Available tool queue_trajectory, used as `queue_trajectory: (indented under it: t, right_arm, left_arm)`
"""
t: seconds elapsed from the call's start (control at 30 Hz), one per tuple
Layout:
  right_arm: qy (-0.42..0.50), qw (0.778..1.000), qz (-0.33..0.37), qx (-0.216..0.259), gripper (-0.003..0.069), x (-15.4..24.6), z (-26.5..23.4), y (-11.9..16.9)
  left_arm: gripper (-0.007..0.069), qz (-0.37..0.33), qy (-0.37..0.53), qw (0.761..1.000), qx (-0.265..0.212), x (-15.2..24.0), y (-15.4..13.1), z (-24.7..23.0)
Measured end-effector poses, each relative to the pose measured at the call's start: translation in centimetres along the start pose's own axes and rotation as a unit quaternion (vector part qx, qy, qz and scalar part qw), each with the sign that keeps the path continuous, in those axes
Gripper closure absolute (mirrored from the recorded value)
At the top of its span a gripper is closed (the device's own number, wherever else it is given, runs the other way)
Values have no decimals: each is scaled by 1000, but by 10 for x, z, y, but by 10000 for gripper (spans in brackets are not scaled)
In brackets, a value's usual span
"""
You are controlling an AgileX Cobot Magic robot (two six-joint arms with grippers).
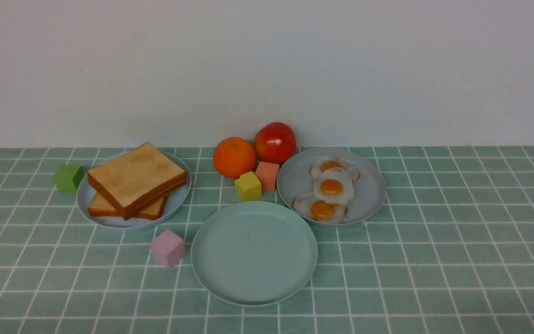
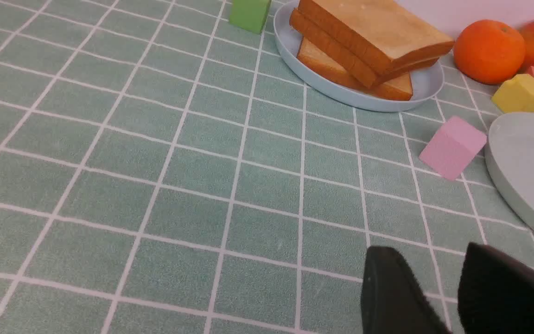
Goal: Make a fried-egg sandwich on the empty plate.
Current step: Use the left arm to grab a slice of bread
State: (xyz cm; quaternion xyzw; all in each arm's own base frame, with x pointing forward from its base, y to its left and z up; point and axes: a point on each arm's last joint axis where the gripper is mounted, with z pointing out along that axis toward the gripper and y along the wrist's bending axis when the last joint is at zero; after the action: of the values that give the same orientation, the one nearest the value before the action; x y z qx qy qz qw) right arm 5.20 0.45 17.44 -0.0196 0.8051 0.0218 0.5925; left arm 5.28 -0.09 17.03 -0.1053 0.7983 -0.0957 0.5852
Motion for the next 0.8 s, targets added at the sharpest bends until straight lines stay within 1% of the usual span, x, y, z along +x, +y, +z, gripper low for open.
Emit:
queue_trajectory:
  t: [0.3,0.4,0.5,0.57,0.6,0.63,0.67,0.73,0.8]
  right_arm:
    - [0,1000,0,0,419,0,0,0]
    - [0,1000,0,0,419,0,0,0]
    - [0,1000,0,0,419,0,0,0]
    - [0,1000,0,0,419,0,0,0]
    - [0,1000,0,0,419,0,0,0]
    - [0,1000,0,0,419,0,0,0]
    - [0,1000,0,0,419,0,0,0]
    - [0,1000,-1,0,419,0,0,0]
    - [0,1000,-1,0,419,0,0,0]
  left_arm:
    - [386,3,-2,1000,-1,0,0,0]
    - [386,-7,-10,1000,6,-2,-1,0]
    - [386,-102,-45,993,41,-9,-7,-1]
    - [386,-189,-67,977,68,-14,-10,-2]
    - [386,-199,-71,975,71,-15,-10,-2]
    - [386,-246,-82,962,85,-18,-11,-3]
    - [386,-272,-88,954,92,-20,-12,-3]
    - [386,-308,-104,940,104,-24,-12,-4]
    - [386,-321,-110,934,109,-26,-12,-5]
